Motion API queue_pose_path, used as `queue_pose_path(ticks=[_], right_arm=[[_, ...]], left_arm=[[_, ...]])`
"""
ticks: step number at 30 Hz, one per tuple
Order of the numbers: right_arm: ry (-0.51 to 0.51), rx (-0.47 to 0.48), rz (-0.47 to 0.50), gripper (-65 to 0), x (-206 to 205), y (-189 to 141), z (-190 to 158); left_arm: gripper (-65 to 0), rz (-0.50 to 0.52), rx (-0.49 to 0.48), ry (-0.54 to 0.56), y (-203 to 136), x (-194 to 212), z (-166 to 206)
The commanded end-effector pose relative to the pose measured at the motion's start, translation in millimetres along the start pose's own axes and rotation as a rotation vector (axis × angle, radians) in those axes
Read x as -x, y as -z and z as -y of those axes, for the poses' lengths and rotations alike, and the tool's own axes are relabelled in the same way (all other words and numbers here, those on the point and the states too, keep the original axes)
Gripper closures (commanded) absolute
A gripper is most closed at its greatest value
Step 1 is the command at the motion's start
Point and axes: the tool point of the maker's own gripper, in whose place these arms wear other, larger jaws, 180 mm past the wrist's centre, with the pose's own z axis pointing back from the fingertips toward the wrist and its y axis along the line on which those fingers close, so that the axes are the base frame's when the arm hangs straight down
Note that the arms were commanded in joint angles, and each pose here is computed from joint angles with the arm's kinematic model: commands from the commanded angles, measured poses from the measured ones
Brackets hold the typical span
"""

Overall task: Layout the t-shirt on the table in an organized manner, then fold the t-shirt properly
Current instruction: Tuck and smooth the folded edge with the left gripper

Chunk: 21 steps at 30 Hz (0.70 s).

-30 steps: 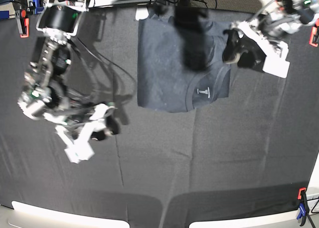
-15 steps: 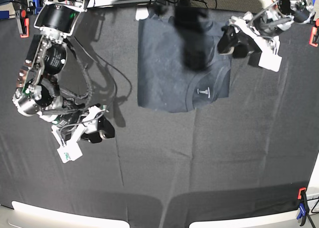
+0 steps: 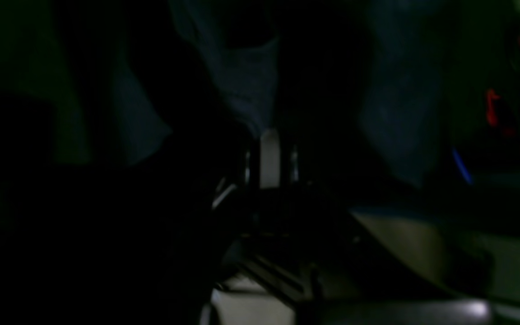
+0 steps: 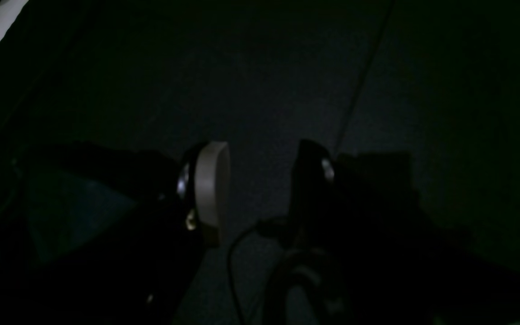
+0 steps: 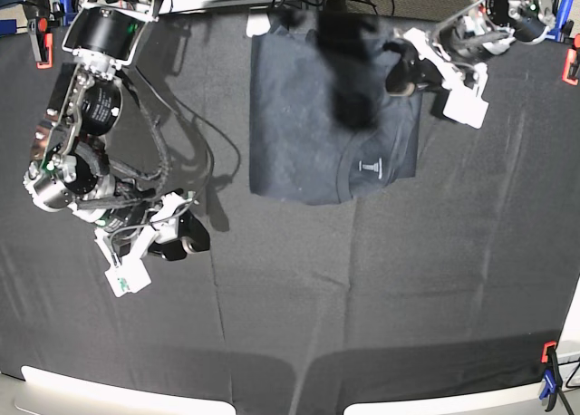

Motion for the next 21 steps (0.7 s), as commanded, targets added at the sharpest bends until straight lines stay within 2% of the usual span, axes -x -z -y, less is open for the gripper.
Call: queue_pose_path(ticks=[1, 4, 6, 10, 17, 21], right_arm=[[-0.032, -0.008, 0.063, -24.9, -20.3, -4.9, -1.6], [-0.032, -0.008, 0.07, -24.9, -21.8, -5.0, -1.7], [-0.031, -0.013, 0.073, -24.9, -22.2, -5.0, -2.5], [-0.031, -0.014, 0.074, -24.9, -22.4, -5.0, -2.7], [-0.04, -0.026, 0.066, -24.9, -21.7, -2.4, -7.3], [-0.071, -0.065, 0.038, -24.9, -18.6, 5.6, -22.1]], left_arm=[[0.0, 0.012, 0.05, 0.006, -3.1, -5.4, 11.7], [0.0, -0.032, 0.119, 0.038, -8.3, 0.4, 28.1], [0.0, -0.018, 0.101, 0.057, -14.4, -3.5, 27.4], [0.0, -0.004, 0.01, 0.052, -29.8, -5.6, 6.2], [0.0, -0.081, -0.262, 0.034, -61.0, 12.8, -53.1], [0.0, -0.055, -0.276, 0.026, -59.7, 11.6, -58.9]])
